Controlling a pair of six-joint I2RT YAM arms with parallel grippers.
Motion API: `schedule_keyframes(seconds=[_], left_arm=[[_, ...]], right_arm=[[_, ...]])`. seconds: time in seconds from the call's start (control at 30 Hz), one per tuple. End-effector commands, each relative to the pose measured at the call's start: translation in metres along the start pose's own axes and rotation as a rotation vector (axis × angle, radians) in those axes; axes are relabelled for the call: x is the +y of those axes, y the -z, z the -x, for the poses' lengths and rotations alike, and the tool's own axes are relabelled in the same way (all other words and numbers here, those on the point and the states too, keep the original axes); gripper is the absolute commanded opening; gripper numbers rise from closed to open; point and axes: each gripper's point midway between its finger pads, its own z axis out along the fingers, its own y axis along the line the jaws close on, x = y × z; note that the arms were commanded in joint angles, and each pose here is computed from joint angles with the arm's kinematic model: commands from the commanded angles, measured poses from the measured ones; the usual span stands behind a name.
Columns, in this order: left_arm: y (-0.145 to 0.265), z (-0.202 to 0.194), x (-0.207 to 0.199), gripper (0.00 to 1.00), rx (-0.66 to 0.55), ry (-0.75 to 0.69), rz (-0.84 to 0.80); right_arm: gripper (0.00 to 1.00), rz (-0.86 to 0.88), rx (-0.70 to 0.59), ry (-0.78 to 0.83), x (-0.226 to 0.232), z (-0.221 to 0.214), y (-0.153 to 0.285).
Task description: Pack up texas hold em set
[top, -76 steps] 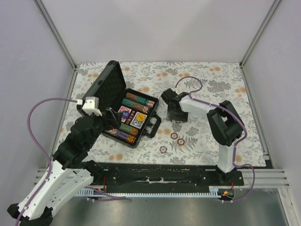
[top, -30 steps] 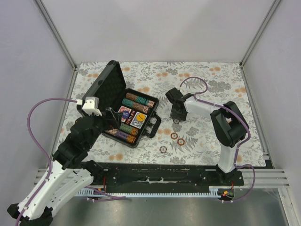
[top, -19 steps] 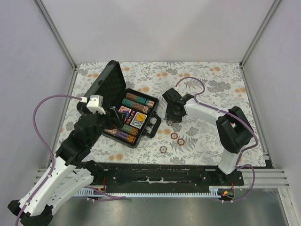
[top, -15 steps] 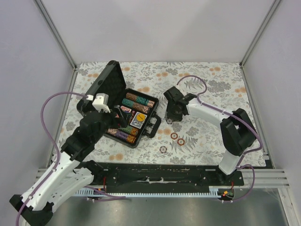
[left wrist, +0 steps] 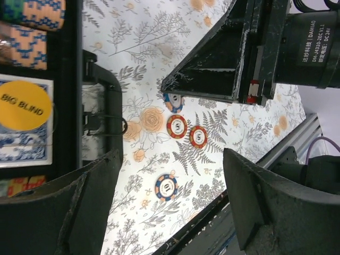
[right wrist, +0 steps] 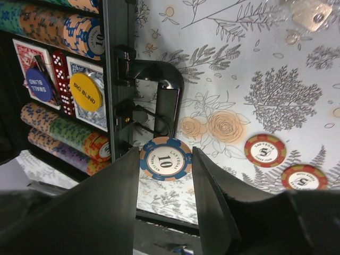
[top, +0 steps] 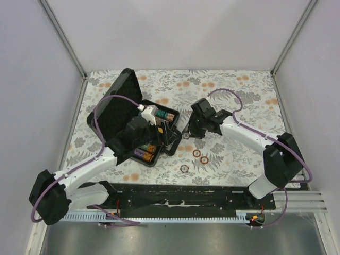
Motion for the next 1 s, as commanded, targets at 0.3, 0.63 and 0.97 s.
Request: schedule_keyframes(seconds=[0.3, 0.63, 0.97], left_arm=[[-0.052, 0.013, -0.031, 0.64, -0.082, -0.006, -0.054], [-0.059, 0.021, -0.02, 0.44, -0.136, 0.024, 0.009], [-0.066, 0.023, -0.021, 0.12, -0.136, 0.038, 0.02]], right_arm=[[0.48, 0.204, -0.001, -0.238, 0.036, 0.001, 0.027], [0.48, 0.234, 0.032, -0.258, 0.042, -0.003, 0.032], [0.48, 0.251, 0.046, -0.27, 0.044, -0.006, 0.029]])
